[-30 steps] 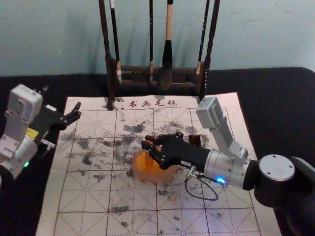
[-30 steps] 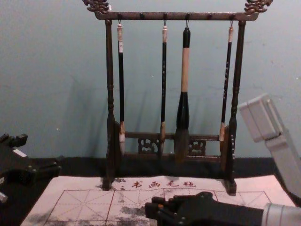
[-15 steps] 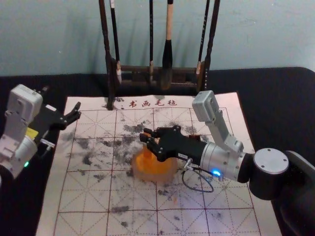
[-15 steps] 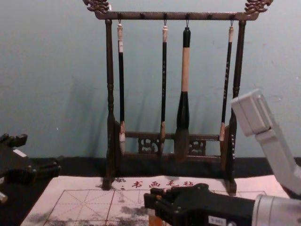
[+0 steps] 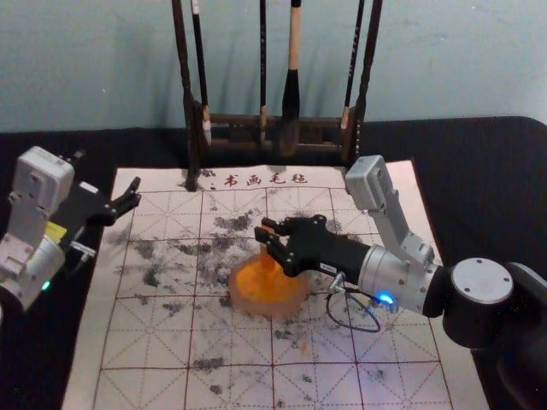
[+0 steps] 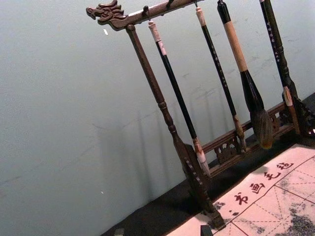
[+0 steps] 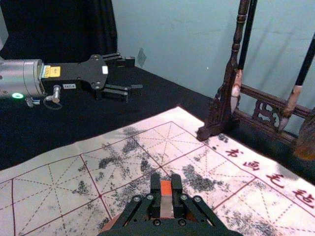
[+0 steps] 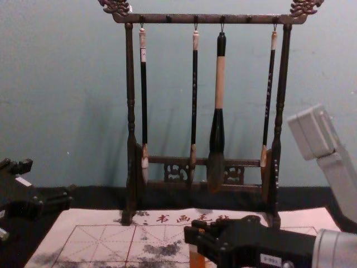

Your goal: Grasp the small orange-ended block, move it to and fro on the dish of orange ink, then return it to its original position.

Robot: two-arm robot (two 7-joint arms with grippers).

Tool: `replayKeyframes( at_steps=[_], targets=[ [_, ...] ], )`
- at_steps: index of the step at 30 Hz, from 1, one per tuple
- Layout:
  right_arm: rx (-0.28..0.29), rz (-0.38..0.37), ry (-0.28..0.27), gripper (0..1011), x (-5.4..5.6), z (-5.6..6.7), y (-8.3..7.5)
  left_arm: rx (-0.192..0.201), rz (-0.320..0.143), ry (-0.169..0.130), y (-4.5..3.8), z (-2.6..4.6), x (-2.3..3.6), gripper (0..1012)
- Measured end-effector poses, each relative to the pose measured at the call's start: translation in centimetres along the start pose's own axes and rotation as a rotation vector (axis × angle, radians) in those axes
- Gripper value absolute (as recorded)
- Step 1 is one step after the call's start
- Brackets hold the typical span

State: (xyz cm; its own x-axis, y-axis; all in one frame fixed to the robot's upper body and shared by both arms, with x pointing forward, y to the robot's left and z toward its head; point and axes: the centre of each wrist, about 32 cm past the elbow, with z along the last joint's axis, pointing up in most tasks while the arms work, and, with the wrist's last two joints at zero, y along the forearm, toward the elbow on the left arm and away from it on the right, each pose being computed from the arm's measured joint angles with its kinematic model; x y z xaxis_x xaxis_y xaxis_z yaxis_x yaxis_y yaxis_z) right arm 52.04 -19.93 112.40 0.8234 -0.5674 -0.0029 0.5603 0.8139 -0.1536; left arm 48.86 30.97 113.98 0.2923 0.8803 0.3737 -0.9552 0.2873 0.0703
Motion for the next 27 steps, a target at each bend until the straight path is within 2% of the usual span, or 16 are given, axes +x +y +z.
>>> replayKeyframes(
  at_steps=[14, 27],
  targets=[
    [-0.007, -0.014, 0.009, 131, -0.1, -0.1, -1.5, 0.000, 0.000, 0.000, 0.00, 0.00, 0.00, 1001],
    [-0.008, 0.020, 0.023, 131, -1.0, -0.2, -1.6, 0.000, 0.000, 0.000, 0.00, 0.00, 0.00, 1001]
  ],
)
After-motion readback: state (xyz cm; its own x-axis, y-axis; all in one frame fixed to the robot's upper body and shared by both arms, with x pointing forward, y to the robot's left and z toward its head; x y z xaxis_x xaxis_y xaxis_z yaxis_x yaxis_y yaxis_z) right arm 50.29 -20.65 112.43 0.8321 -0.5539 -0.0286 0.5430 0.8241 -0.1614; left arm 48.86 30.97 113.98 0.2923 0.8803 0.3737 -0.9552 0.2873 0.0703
